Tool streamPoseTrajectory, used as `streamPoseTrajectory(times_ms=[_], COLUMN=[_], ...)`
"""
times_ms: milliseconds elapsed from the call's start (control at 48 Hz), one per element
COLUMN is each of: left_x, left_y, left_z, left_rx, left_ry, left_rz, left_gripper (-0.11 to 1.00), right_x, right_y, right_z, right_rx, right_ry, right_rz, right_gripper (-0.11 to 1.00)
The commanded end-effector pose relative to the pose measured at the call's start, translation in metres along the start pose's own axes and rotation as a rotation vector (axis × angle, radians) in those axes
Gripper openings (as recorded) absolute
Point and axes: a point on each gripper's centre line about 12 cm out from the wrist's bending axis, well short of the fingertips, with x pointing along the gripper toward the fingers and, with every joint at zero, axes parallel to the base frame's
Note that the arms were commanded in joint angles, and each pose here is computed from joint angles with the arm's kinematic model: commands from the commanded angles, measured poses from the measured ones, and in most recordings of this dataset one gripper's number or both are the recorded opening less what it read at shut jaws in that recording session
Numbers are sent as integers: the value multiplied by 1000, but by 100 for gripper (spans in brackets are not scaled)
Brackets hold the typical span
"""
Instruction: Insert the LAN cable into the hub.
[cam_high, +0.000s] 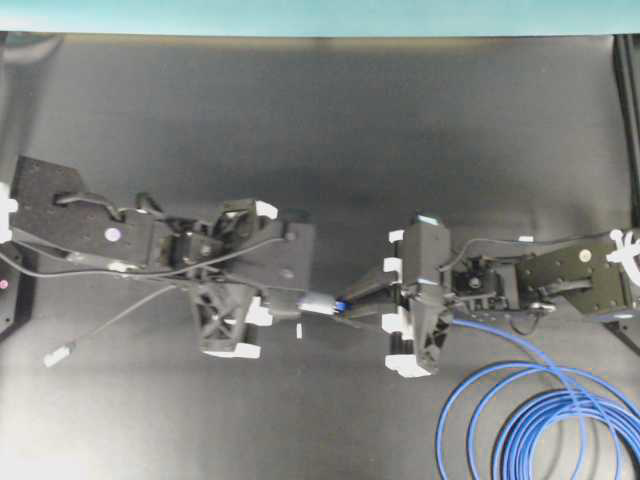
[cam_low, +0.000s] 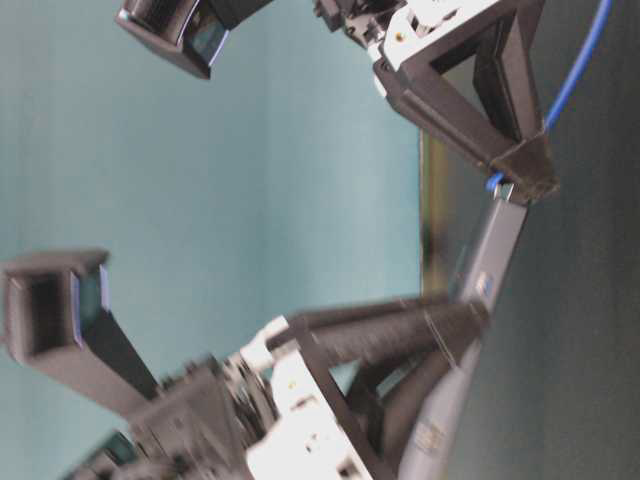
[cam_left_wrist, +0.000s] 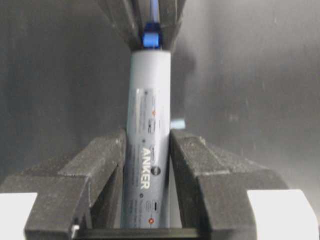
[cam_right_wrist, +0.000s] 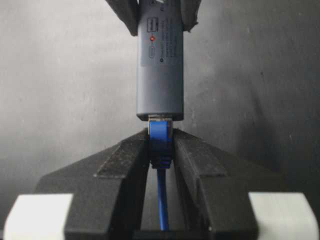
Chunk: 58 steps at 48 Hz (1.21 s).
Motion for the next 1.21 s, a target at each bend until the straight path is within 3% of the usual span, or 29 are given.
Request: streamPoseTrajectory(times_ms=[0, 313, 500, 604, 1105, 1188], left_x=[-10, -8, -9, -8, 0, 0], left_y=[-3, -16, -17, -18, -17, -17], left_z=[-1, -12, -21, -25, -26, -28], left_rx=[9, 33, 33, 33, 25, 17], left_ry=[-2, 34, 75, 88, 71, 73], left_rz=[-4, -29, -31, -33, -31, -31], left_gripper=[28, 28, 28, 28, 29, 48], right_x=[1, 1, -1, -4, -32, -38], right_y=[7, 5, 7, 6, 2, 1], right_z=[10, 0, -3, -8, -15, -18], right_rx=[-14, -16, -12, -5, 3, 3], right_ry=[-6, 83, 103, 126, 131, 133], right_rz=[17, 3, 5, 2, -2, -2], right_gripper=[13, 16, 69, 86, 84, 84])
